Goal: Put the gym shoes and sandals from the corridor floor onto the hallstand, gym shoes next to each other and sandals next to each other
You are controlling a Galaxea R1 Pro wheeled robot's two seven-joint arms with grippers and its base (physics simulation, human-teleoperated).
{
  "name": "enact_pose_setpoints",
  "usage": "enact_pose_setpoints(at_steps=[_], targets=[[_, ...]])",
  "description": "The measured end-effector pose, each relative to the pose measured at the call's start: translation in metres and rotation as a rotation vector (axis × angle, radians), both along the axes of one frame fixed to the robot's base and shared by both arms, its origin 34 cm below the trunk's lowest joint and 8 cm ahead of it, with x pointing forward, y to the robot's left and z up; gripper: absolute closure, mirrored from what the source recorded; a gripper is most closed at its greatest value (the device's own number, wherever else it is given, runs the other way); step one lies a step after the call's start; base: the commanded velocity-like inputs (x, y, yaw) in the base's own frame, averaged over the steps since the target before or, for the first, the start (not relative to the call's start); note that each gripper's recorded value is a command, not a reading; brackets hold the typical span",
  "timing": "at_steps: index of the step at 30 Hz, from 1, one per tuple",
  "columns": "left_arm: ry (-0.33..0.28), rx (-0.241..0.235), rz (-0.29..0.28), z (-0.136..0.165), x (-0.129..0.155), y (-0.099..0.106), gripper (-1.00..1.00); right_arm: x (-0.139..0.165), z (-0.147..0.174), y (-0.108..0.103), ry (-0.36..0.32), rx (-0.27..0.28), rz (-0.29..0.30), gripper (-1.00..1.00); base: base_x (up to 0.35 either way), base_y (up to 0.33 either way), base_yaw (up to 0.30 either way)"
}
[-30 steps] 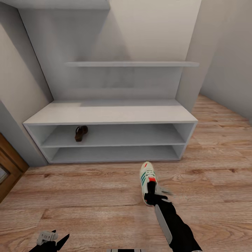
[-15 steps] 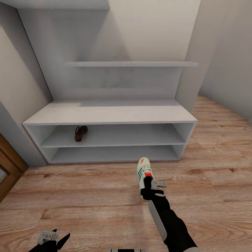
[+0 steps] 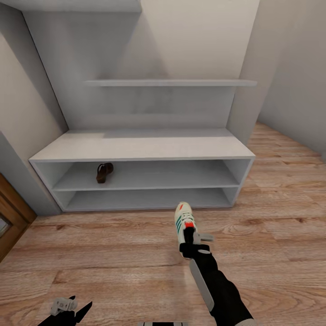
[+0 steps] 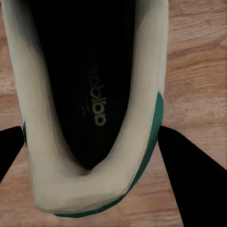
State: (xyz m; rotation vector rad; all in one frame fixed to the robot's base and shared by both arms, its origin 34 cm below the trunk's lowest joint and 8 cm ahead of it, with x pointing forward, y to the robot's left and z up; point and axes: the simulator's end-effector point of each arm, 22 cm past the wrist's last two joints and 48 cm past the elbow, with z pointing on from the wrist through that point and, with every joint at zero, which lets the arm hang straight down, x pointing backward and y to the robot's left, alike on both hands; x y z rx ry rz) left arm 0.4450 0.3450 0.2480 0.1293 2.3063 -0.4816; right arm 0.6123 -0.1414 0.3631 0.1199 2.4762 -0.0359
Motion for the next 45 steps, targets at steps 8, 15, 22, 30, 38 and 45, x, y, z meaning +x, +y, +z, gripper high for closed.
enact_pose_setpoints(at_steps=[8,15,22,30,38,45], targets=[[0.004,-0.012,-0.013,0.001,-0.003,-0.001,-1.0,0.013,0.029,0.02,-0.072,-0.068,0.05,1.0,0.0,0.0,0.0],[-0.004,-0.118,-0.115,0.013,-0.012,-0.029,-1.0,0.013,0.031,0.019,-0.077,-0.075,0.045,1.0,0.0,0.0,0.016],[0.01,-0.139,-0.124,0.01,-0.018,-0.034,-1.0,0.017,0.036,0.019,-0.09,-0.068,0.04,1.0,0.173,0.0,0.12],[0.019,-0.14,-0.123,0.008,-0.021,-0.035,-1.0,0.017,0.034,0.018,-0.088,-0.068,0.037,1.0,0.336,0.0,-0.099],[0.016,-0.14,-0.123,0.009,-0.02,-0.035,-1.0,0.022,0.046,0.019,-0.114,-0.061,0.035,1.0,0.231,0.0,-0.065],[0.015,-0.14,-0.123,0.009,-0.019,-0.035,-1.0,0.022,0.047,0.02,-0.116,-0.06,0.036,1.0,0.046,0.0,-0.013]])
